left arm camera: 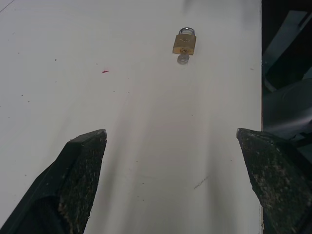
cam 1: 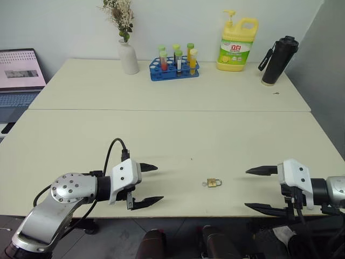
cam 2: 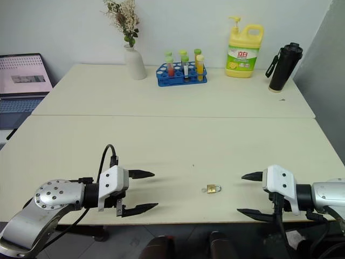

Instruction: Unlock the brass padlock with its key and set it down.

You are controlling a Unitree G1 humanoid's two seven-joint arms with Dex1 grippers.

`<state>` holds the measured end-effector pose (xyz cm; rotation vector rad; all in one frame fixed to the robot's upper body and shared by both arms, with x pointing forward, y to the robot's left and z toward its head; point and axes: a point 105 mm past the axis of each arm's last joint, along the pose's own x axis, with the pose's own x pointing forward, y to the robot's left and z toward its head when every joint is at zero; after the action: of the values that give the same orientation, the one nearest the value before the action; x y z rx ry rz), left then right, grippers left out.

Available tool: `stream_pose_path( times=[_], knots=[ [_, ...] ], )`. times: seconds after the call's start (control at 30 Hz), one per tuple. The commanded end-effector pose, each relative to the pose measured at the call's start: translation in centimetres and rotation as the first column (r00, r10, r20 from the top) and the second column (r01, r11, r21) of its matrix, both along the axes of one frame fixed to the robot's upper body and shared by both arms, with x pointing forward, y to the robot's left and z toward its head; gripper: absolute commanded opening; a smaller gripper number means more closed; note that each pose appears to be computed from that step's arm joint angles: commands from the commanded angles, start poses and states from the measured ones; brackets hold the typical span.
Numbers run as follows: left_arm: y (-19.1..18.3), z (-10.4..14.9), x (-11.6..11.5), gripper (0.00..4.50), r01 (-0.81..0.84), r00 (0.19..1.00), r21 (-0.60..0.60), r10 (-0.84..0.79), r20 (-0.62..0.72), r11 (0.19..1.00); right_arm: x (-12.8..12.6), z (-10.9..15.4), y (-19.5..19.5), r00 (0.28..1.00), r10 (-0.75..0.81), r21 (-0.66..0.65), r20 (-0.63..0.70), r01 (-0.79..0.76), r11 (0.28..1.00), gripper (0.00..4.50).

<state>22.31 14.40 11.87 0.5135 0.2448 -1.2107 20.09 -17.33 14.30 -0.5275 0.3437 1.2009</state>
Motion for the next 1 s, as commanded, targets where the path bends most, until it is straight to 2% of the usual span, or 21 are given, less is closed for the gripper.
stream_pose_path(
  times=[0.03,0.13,0.3,0.43,0.5,0.77,0.9,1.0],
  knots=[
    [-0.6,0.5,-0.6,4.48,0.056,0.998,0.004,-0.056,0.024,0.998,0.1,0.6,0.8,0.999,0.029,0.005,0.038,-0.029,1.0,4.5],
    [-0.6,0.5,-0.3,4.48,0.046,0.997,0.027,-0.048,0.061,0.999,0.1,0.3,1.0,0.999,0.031,0.002,0.038,-0.031,1.0,4.5],
    [-0.9,0.5,-0.6,4.48,0.055,0.997,0.012,-0.056,0.044,0.998,0.3,0.1,1.1,0.998,0.027,0.012,0.053,-0.028,1.0,4.5],
    [-1.0,-0.3,-1.2,4.48,0.079,0.995,0.064,-0.082,0.057,0.995,1.0,-0.1,1.9,0.996,0.04,0.026,0.08,-0.042,0.999,4.5],
    [-1.1,-0.5,-1.2,4.48,0.091,0.993,0.089,-0.098,0.068,0.992,1.3,-0.8,2.8,0.995,0.069,0.02,0.076,-0.071,0.997,4.5],
    [-2.5,1.1,-1.5,4.48,0.147,0.986,0.0,-0.147,0.078,0.989,3.4,-3.9,5.2,0.997,0.082,-0.014,0.013,-0.081,0.997,4.5],
    [-2.3,0.3,-2.4,4.48,0.158,0.985,0.024,-0.16,0.063,0.987,5.4,-5.4,6.4,0.995,0.098,-0.021,0.013,-0.098,0.995,4.5],
    [-2.4,0.2,-2.5,4.48,0.157,0.985,0.024,-0.158,0.067,0.987,6.0,-5.6,6.4,0.996,0.092,-0.022,0.003,-0.092,0.995,4.5]
  ],
)
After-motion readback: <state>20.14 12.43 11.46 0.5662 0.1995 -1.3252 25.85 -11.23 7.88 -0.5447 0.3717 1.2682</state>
